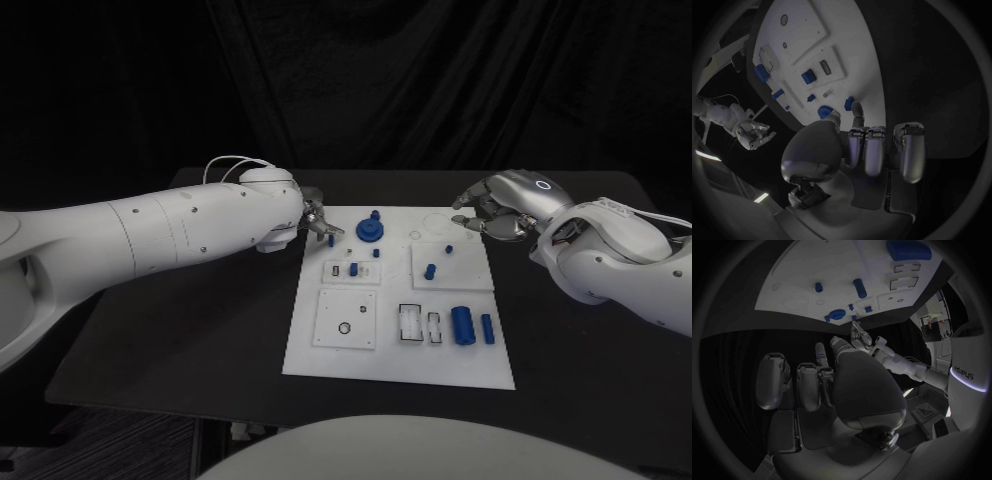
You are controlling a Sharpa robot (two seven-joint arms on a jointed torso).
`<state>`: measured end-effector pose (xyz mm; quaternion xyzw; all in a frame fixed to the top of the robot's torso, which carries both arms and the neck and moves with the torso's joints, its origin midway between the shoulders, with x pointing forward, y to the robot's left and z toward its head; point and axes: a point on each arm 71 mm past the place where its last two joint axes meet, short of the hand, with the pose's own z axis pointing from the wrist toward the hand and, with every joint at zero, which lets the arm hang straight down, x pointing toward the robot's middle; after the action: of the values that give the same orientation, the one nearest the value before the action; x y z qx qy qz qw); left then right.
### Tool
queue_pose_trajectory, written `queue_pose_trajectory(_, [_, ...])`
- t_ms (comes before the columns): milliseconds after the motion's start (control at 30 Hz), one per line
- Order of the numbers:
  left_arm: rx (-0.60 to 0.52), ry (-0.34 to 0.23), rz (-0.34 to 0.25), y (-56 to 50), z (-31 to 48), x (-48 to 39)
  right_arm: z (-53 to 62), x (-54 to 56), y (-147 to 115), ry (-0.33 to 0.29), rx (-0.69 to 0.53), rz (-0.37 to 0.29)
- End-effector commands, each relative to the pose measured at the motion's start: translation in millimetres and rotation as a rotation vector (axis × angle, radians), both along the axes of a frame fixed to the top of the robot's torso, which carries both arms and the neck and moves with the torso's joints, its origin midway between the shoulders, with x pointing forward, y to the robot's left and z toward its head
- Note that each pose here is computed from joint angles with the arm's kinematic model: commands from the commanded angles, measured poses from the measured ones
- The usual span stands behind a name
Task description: Assemble the parts on the task board
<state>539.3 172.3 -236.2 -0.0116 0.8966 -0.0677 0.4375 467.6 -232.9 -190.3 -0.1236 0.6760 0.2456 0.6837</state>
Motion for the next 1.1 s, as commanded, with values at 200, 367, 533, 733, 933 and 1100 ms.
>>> queue_pose_trajectory(200, [-0.019, 0.001, -0.010, -3.3, -1.1, 0.3, -0.9, 0.3, -0.1, 0.002, -0.002, -0.012])
queue_pose_trajectory(367, [-0.017, 0.001, -0.006, -4.1, -2.5, 1.3, -1.0, 0.4, 0.2, 0.003, -0.002, -0.012])
queue_pose_trajectory(533, [-0.012, 0.009, -0.005, -5.0, -5.5, 0.9, -1.1, 0.5, 0.8, 0.004, -0.002, -0.010])
queue_pose_trajectory(733, [-0.008, 0.016, -0.002, -5.0, -8.9, 1.1, -1.1, 0.5, 0.6, 0.004, -0.003, -0.011])
queue_pose_trajectory(933, [-0.012, 0.010, 0.005, -5.3, -11.6, 1.6, -1.1, 0.6, 0.7, 0.004, -0.003, -0.010])
queue_pose_trajectory(1100, [-0.016, 0.007, 0.008, -5.3, -13.6, 1.4, -1.2, 0.5, 0.8, 0.005, -0.003, -0.010])
